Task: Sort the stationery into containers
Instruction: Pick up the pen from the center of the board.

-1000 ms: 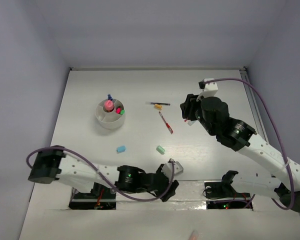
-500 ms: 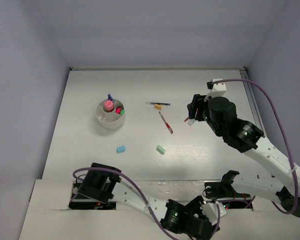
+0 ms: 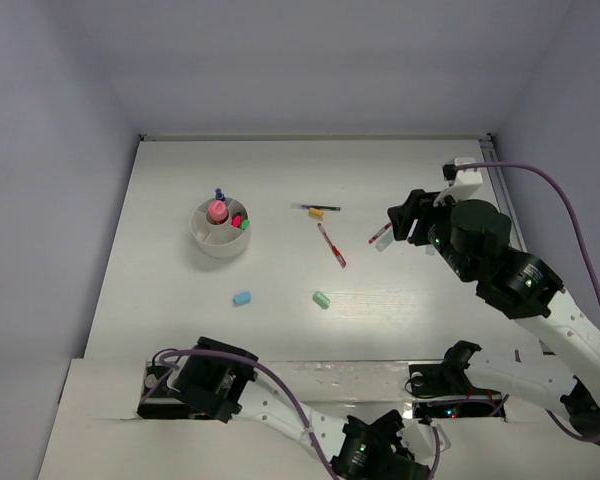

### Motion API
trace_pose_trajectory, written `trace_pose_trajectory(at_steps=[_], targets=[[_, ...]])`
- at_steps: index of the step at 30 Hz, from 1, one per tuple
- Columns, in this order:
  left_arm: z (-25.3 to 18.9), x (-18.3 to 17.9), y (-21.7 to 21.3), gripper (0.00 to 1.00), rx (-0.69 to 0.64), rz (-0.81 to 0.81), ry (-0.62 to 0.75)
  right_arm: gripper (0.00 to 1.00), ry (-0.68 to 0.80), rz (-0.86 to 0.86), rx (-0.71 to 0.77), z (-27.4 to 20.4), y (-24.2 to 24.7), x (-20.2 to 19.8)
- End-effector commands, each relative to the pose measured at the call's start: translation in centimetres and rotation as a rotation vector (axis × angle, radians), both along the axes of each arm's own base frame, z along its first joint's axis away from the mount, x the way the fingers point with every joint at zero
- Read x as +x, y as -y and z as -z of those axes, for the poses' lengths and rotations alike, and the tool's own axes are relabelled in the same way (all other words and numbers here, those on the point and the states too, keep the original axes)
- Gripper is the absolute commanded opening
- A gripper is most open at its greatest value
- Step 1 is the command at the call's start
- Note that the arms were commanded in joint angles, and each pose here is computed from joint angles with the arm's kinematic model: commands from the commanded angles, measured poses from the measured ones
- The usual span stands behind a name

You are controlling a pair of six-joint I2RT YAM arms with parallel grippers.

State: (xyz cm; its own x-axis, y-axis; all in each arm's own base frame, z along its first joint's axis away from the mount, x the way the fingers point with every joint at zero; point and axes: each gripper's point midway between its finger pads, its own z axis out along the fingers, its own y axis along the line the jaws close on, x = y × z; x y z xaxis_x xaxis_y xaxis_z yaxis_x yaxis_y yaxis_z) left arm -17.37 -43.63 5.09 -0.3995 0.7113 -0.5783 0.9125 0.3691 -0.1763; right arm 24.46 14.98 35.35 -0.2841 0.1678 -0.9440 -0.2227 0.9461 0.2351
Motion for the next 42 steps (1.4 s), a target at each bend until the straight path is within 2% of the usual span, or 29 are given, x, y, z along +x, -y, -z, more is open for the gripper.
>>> trace_pose_trajectory(at_steps=[1,7,13,18,24,26,28,34,36,39,42], targets=[[0.2,-1.5,-0.5,0.71,0.013,0.035,-0.054,0.61,0.046,-0.007,0.023,-2.5,0.2,-0.1],[1.0,-3.2,-0.4,0.65,0.009,0.112,-0.119,0.61,0.054,-0.021,0.024,-3.4,-0.3,0.1],[2.0,-3.3,-0.7,0.59,0.056,0.155,-0.118,0.61,0.113,-0.055,0.064,-6.1,-0.1,-0.7],[3.2,-3.2,-0.9,0.6,0.117,0.181,-0.131,0.61,0.183,-0.099,0.103,-9.6,0.0,-1.6],[3.8,-3.0,-0.1,0.58,0.114,0.217,-0.186,0.61,0.255,-0.179,0.153,-12.6,0.0,-3.4],[4.0,-3.3,0.0,0.51,0.124,0.24,-0.188,0.61,0.27,-0.208,0.167,-13.0,-0.1,-4.0],[4.0,-3.4,0.1,0.39,0.128,0.262,-0.183,0.6,0.285,-0.223,0.177,-13.3,0.0,-4.4],[5.1,-3.9,0.3,0.35,0.208,0.309,-0.162,0.6,0.299,-0.238,0.179,-14.0,-0.2,-4.6],[4.9,-3.7,0.9,0.25,0.209,0.303,-0.14,0.6,0.297,-0.26,0.192,-14.1,-0.5,-5.0],[4.7,-3.1,0.8,0.03,0.208,0.27,-0.118,0.6,0.304,-0.28,0.21,-14.1,-0.4,-5.6],[4.7,-2.7,0.5,0.0,0.216,0.247,-0.109,0.6,0.32,-0.272,0.214,-14.5,0.3,-6.0]])
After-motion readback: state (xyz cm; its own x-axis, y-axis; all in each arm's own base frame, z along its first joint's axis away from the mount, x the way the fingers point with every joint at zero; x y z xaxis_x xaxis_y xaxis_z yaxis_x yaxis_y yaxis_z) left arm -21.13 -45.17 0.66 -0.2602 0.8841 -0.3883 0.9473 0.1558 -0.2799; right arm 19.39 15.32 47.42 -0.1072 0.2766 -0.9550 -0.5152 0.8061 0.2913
